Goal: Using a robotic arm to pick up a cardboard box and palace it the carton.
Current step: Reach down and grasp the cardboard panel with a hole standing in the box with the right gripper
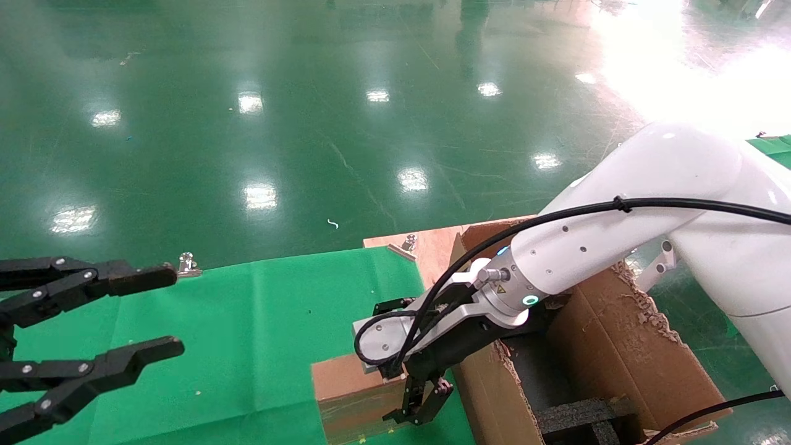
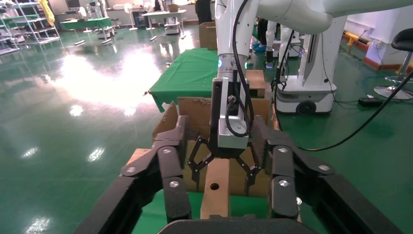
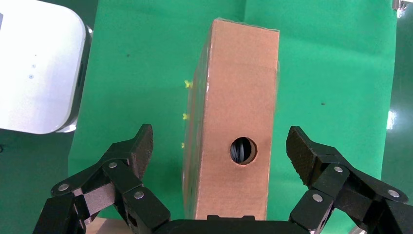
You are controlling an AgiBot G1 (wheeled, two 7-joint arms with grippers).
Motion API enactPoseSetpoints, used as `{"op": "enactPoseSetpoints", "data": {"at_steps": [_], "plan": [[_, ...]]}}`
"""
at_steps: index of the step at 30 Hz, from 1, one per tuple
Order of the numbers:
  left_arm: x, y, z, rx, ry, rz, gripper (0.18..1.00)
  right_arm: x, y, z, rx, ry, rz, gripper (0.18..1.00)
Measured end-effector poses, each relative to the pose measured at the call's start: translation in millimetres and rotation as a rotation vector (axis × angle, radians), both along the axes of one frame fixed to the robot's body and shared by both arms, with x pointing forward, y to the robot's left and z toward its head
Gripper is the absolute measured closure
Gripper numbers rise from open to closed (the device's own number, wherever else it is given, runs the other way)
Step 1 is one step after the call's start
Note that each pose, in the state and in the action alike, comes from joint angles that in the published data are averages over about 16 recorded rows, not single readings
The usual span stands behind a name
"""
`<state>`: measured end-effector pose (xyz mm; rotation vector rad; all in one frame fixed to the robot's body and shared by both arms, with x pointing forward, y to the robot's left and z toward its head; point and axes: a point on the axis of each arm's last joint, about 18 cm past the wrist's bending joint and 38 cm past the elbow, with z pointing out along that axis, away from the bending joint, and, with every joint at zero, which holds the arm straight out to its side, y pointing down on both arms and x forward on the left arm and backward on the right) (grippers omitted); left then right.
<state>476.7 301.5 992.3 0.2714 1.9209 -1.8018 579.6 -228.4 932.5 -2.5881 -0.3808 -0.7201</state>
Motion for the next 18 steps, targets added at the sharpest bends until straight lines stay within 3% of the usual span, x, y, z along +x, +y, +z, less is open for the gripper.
{"op": "enactPoseSetpoints", "data": {"at_steps": [18], "plan": [[0.1,0.1,0.0,0.0,0.0,0.0,0.353,4.7,-0.7,-4.4,-0.043,-0.001,0.003,0.178]]}}
